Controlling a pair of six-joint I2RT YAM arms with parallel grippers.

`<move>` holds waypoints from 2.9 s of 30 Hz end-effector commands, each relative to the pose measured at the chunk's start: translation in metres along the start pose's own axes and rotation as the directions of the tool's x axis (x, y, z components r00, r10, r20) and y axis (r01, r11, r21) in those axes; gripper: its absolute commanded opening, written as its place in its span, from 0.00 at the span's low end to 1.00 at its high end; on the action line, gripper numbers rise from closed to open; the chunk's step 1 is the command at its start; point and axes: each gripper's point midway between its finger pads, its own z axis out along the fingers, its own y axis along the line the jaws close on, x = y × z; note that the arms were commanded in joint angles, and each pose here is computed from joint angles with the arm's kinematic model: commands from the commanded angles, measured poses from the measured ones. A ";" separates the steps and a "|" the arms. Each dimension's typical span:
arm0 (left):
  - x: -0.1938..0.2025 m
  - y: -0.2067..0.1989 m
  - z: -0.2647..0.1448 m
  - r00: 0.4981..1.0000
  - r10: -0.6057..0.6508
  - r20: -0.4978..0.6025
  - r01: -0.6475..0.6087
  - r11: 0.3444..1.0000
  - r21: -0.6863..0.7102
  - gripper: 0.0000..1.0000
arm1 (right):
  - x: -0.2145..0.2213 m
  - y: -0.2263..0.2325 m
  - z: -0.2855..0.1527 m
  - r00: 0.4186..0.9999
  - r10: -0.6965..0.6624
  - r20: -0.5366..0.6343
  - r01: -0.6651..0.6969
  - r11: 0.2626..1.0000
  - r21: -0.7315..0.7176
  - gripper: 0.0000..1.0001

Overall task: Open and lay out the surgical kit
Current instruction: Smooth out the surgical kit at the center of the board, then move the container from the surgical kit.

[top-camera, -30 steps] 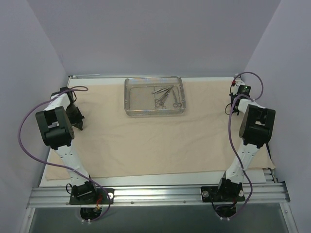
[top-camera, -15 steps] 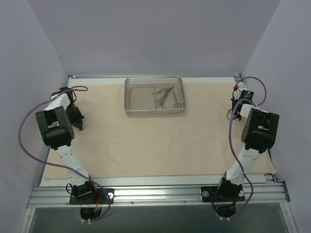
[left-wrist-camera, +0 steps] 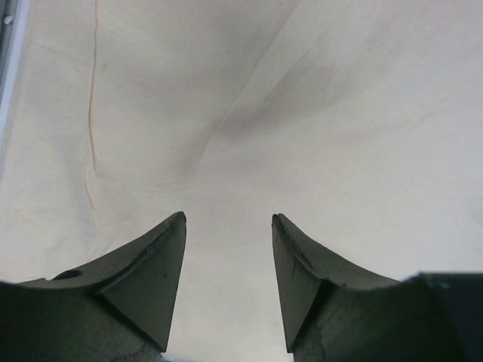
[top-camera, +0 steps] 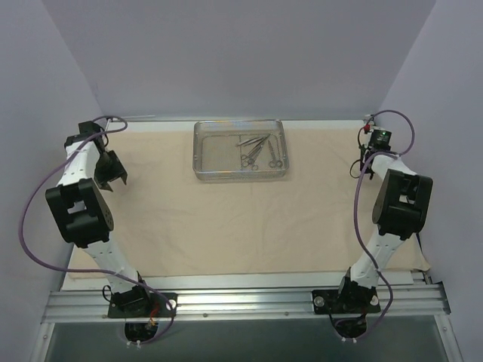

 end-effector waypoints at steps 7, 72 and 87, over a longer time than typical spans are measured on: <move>0.003 -0.029 -0.055 0.994 0.002 0.109 -0.023 0.981 0.194 0.91 | -0.112 0.067 -0.095 0.963 0.045 0.266 -0.045 0.999 -0.008 0.32; 0.030 -0.100 -0.130 0.972 0.102 0.211 -0.181 0.898 0.401 0.94 | -0.120 0.329 -0.072 0.965 0.171 -0.200 -0.253 0.810 -0.530 0.00; 0.033 -0.096 -0.132 0.971 0.104 0.216 -0.184 0.901 0.392 0.94 | -0.203 0.247 -0.143 0.963 0.259 0.076 -0.165 0.787 -0.595 0.00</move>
